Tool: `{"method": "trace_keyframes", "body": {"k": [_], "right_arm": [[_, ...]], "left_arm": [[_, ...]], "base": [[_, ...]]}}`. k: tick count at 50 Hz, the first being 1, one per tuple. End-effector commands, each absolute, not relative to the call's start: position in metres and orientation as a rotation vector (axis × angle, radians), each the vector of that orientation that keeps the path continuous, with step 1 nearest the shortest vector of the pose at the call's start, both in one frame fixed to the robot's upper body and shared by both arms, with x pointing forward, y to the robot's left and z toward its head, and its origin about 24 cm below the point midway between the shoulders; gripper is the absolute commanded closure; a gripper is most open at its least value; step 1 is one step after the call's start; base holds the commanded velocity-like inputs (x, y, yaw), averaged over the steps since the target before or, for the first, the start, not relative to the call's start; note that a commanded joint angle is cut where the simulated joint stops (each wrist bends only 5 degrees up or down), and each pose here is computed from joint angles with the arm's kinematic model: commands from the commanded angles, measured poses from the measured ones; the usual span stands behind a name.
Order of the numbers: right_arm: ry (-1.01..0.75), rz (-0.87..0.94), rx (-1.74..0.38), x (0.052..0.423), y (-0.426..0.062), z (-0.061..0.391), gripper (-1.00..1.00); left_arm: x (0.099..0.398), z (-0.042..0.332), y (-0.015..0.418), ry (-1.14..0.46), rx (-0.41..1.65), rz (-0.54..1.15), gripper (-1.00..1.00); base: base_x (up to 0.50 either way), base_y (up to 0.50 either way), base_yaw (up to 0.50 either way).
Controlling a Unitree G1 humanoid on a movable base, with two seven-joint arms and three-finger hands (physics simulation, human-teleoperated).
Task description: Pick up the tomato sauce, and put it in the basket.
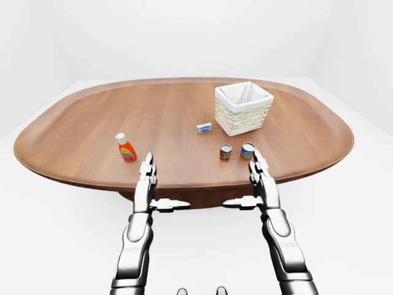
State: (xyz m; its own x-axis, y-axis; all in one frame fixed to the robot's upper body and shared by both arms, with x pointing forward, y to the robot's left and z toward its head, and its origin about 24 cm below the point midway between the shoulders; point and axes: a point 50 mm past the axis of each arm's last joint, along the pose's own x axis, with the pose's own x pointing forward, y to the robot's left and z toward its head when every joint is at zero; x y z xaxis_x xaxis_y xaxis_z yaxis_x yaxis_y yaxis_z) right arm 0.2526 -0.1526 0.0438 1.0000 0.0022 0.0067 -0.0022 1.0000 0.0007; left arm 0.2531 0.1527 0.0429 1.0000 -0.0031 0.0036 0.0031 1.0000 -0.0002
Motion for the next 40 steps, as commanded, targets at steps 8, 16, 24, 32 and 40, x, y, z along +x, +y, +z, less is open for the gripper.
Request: {"method": "trace_keyframes", "body": {"k": [8, 16, 24, 32, 40], "right_arm": [[-0.035, 0.007, -0.001, 0.247, -0.159, 0.053, -1.00], [-0.143, -0.050, -0.010, 0.231, -0.170, 0.086, -1.00], [-0.522, -0.169, -0.015, 0.180, -0.190, 0.170, -1.00], [-0.749, -0.224, -0.033, 0.138, -0.198, 0.213, -1.00], [-0.686, -0.238, 0.035, 0.135, -0.208, 0.211, -1.00]], "left_arm": [[0.250, 0.049, 0.158, -0.018, -0.008, -0.013, -1.00], [0.246, 0.086, 0.175, -0.144, -0.049, 0.046, -1.00], [0.220, 0.156, 0.200, -0.464, -0.131, 0.190, -1.00], [0.201, 0.188, 0.231, -0.635, -0.295, 0.371, -1.00], [0.194, 0.196, 0.245, -0.670, -0.358, 0.440, -1.00]], "base": [[0.00, 0.00, 0.00], [0.00, 0.00, 0.00], [0.00, 0.00, 0.00], [0.00, 0.00, 0.00], [0.00, 0.00, 0.00]]}}
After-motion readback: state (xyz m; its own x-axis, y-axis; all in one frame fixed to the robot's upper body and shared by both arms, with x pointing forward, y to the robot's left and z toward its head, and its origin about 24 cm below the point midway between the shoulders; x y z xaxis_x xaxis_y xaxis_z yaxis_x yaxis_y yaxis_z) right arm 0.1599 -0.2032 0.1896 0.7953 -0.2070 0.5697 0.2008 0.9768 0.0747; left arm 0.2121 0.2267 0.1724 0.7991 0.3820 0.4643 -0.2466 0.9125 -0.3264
